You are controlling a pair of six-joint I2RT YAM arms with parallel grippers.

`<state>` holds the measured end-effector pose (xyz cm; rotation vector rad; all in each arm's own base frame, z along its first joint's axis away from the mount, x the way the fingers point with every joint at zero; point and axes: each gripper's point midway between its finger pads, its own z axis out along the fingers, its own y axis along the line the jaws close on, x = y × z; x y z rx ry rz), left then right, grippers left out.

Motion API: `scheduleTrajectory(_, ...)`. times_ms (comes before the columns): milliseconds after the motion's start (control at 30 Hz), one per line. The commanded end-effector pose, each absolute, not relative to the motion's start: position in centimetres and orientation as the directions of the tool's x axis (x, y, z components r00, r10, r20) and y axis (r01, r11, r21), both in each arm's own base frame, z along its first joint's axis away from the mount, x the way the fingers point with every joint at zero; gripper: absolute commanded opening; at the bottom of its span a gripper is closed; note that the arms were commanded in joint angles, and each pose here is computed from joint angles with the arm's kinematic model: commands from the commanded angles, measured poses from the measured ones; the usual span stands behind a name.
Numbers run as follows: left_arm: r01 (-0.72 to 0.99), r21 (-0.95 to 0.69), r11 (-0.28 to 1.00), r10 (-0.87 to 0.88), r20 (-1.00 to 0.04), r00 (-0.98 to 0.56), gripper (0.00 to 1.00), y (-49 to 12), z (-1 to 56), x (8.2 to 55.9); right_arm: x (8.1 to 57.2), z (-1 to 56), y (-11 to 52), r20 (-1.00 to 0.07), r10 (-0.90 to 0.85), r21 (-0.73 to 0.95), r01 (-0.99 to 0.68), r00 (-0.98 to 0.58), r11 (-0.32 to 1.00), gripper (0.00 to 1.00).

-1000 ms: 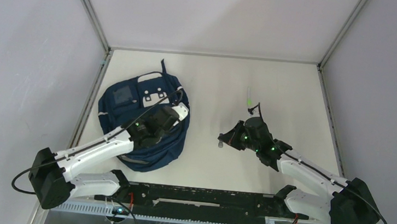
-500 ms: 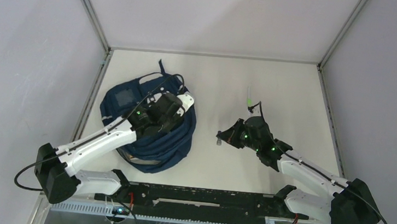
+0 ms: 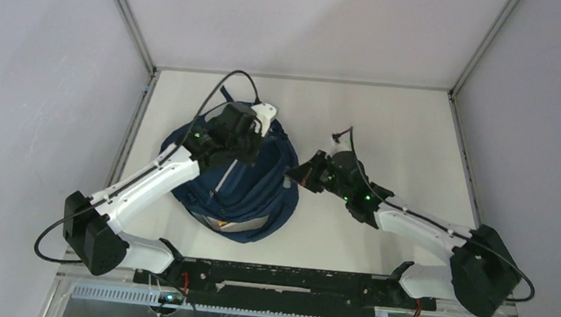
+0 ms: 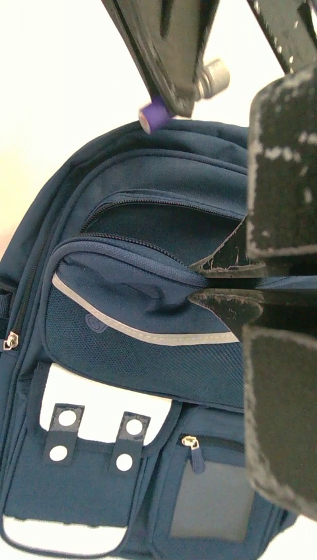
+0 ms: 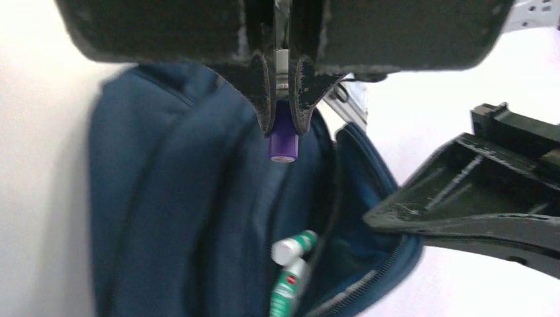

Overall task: Pack the student bag
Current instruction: Place the stationery in the student bag, then pick up the stationery from the center of the board.

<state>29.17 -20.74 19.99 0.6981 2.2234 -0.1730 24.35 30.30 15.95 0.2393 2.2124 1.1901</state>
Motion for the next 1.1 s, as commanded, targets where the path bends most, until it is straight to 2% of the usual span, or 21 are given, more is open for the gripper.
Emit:
scheduleTrajectory(0,0.56,-0.14,0.817,0.179,-0.861,-0.476,0.0,-23.0,27.2,30.6,26.9,21.4,34.5,-0.438,0.482,0.863,-0.205,-0.759,0.461,0.0)
scheduleTrajectory(233,0.563,-0.163,0.81,0.152,-0.869,-0.47,0.0,-22.7,28.0,30.0,29.3,22.3,39.7,-0.434,0.483,0.871,-0.217,-0.761,0.441,0.01)
scheduleTrajectory(333,0.567,-0.17,0.806,0.14,-0.875,-0.463,0.0,-22.7,28.4,29.9,29.9,22.0,41.6,-0.43,0.453,0.869,-0.222,-0.781,0.441,0.42)
scheduleTrajectory(367,0.565,-0.171,0.807,0.139,-0.876,-0.463,0.0,-22.6,28.4,30.0,29.8,22.1,42.0,-0.429,0.443,0.87,-0.228,-0.787,0.438,0.48)
scheduleTrajectory(467,0.555,-0.169,0.815,0.138,-0.872,-0.469,0.0,-22.3,28.0,30.2,29.3,22.5,41.9,-0.469,0.418,0.849,-0.267,-0.778,0.456,0.54)
scheduleTrajectory(600,0.543,-0.181,0.82,0.129,-0.866,-0.484,0.0,-21.9,27.4,30.6,29.2,23.2,40.1,-0.527,0.426,0.816,-0.299,-0.735,0.495,0.53)
scheduleTrajectory(700,0.531,-0.184,0.827,0.12,-0.865,-0.486,0.0,-21.4,27.2,30.8,29.8,23.5,36.8,-0.585,0.449,0.774,-0.299,-0.675,0.558,0.52)
scheduleTrajectory(800,0.514,-0.184,0.838,0.113,-0.863,-0.492,0.0,-20.6,26.7,31.0,31.7,20.8,30.7,-0.665,0.451,0.655,-0.175,-0.596,0.735,0.51)
scheduleTrajectory(867,0.511,-0.186,0.839,0.114,-0.858,-0.5,0.0,-20.4,26.3,30.9,33.2,18.4,25.6,-0.715,0.41,0.527,-0.051,-0.566,0.848,0.58)
scheduleTrajectory(900,0.514,-0.189,0.837,0.114,-0.858,-0.5,0.0,-20.5,26.2,30.9,34.0,17.1,23.1,-0.734,0.382,0.459,0.004,-0.561,0.888,0.65)
scheduleTrajectory(1067,0.52,-0.202,0.83,0.112,-0.853,-0.509,0.0,-20.7,25.5,30.8,37.3,12.3,13.8,-0.719,0.323,0.251,0.204,-0.615,0.946,0.75)
